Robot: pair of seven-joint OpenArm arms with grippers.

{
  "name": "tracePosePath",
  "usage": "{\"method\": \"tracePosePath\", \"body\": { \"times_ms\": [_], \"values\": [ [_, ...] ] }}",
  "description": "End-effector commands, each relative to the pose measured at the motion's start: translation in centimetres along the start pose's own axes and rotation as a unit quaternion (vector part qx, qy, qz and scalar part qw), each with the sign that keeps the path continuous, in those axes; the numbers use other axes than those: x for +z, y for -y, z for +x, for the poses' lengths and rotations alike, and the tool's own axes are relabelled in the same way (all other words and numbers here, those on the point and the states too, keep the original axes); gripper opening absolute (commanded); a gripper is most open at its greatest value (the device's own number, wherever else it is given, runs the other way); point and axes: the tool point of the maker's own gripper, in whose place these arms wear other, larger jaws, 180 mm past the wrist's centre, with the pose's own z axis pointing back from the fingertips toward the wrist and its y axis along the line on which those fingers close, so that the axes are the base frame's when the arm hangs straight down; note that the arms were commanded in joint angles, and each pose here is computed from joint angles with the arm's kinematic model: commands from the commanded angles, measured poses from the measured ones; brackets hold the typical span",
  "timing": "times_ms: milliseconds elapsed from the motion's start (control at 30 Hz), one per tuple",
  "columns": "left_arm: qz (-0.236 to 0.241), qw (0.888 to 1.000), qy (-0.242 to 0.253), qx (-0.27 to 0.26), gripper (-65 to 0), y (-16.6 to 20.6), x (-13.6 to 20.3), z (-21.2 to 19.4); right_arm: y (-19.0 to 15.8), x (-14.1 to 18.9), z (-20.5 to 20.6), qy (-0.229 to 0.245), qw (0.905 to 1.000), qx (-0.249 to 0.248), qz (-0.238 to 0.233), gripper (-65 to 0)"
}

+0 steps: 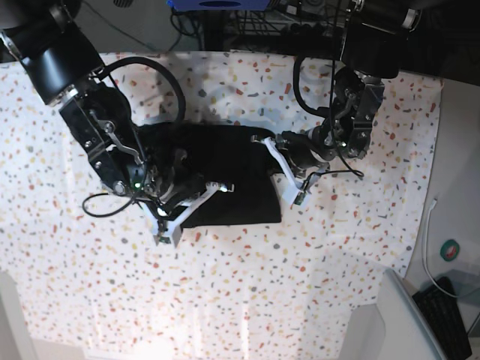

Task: Layout the t-shirt on the table in an organized manner, then fold the t-shirt properly
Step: 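Fold the strip end with the right gripper over onto the left gripper's end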

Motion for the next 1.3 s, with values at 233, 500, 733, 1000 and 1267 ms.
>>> {"method": "tracePosePath", "body": {
  "times_ms": [233,500,733,1000,1267],
  "values": [
    [0.003,1.0,-0.027,-0.012,-65.0,-0.1,0.0,-0.9,-4.7,1.1,2.0,0.047,0.9936,0.099,-0.029,-65.0],
    [0.002,1.0,-0.027,-0.012,-65.0,-0.1,0.0,-0.9,-6.2,0.1,1.1,0.044,0.9836,0.164,-0.062,-65.0],
    [0.002,1.0,-0.028,-0.012,-65.0,-0.1,0.0,-1.0,-5.1,-0.7,1.1,0.046,0.9843,0.149,-0.083,-65.0],
    [0.002,0.999,-0.03,-0.012,-65.0,0.0,0.1,-1.2,-5.5,-2.4,1.3,0.047,0.9739,0.17,-0.143,-65.0],
    [0.002,0.999,-0.03,-0.012,-65.0,0.0,0.2,-1.3,-6.7,-3.8,1.7,0.034,0.9711,0.176,-0.158,-65.0]
  ]
}}
